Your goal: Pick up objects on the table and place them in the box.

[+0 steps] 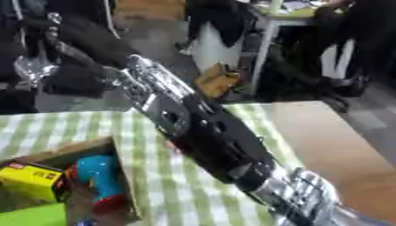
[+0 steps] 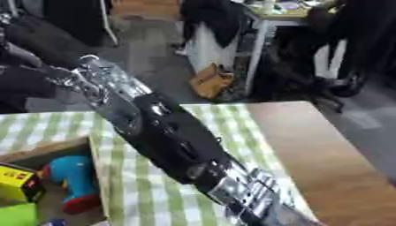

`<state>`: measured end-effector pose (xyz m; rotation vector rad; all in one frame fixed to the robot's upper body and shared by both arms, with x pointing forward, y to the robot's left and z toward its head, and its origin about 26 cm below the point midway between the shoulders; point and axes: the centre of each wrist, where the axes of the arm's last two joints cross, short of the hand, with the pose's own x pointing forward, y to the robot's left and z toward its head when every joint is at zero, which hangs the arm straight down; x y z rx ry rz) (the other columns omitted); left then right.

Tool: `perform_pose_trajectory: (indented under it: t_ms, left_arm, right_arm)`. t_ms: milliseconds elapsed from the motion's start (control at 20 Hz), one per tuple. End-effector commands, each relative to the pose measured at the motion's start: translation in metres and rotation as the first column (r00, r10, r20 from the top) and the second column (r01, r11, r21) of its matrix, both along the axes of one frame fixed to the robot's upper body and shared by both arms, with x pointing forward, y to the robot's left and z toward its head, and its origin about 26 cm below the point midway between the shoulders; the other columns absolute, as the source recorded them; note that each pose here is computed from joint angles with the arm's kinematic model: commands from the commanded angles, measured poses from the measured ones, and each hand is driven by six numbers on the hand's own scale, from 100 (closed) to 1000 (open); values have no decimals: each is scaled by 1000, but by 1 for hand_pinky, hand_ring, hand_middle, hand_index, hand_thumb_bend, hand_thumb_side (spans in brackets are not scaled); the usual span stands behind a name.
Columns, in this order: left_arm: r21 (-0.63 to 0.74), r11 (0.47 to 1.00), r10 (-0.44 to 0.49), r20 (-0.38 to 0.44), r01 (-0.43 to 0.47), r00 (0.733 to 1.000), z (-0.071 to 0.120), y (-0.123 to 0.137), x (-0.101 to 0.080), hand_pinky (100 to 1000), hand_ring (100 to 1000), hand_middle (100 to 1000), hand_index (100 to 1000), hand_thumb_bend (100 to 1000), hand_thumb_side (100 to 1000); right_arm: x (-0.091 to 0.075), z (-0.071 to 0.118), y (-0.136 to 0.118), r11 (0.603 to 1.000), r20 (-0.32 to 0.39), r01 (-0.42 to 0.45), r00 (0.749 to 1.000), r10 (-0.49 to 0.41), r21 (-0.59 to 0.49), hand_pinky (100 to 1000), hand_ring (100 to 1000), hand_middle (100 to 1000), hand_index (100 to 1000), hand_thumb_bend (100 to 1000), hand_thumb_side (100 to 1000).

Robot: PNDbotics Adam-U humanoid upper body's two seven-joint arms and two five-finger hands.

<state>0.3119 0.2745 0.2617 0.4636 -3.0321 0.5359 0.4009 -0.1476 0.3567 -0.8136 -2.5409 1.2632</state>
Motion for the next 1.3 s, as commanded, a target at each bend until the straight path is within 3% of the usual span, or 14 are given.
perform_pose_trajectory:
  t_ms: [50,200,350,500,650,800,900,1200,1300]
  left_arm:
    - [0,1000,21,61,-21,998,8,7,-4,882,904,926,936,114,1000]
    - [-1,999,34,56,-34,998,7,9,-5,885,905,928,936,114,1000]
    - [-2,999,38,41,-38,998,6,9,-5,889,908,929,937,113,1000]
    - [-1,999,39,33,-39,999,6,9,-5,891,909,930,937,110,1000]
    - [2,1000,29,23,-29,999,6,8,-4,891,909,931,937,107,1000]
    - [8,1000,23,16,-23,1000,6,7,-4,891,908,931,936,105,1000]
    - [7,1000,16,7,-16,1000,6,5,-4,891,907,930,936,103,1000]
    - [24,1000,17,-11,-17,1000,8,7,-4,893,915,937,944,108,1000]
    - [37,999,19,-22,-19,1000,8,8,-5,896,918,942,951,114,1000]
  right_arm:
    - [-25,32,-23,985,29,-60,998,56,160,877,895,835,917,100,1000]
    - [-50,46,-44,954,41,-114,993,106,278,879,899,835,919,100,1000]
    - [-77,51,-64,895,56,-175,984,167,410,881,902,831,919,100,1000]
    - [-100,51,-76,849,82,-216,976,202,481,898,916,842,922,100,1000]
    - [-115,45,-87,829,99,-214,977,190,516,905,920,851,926,100,1000]
    - [-117,40,-97,813,105,-195,981,164,549,904,918,850,924,100,1000]
    - [-117,37,-109,774,154,-213,977,150,596,901,914,848,919,100,1000]
    - [-114,16,-140,670,319,-313,940,118,673,898,909,848,915,100,1000]
    - [-113,5,-147,652,354,-338,928,114,679,899,910,850,915,100,1000]
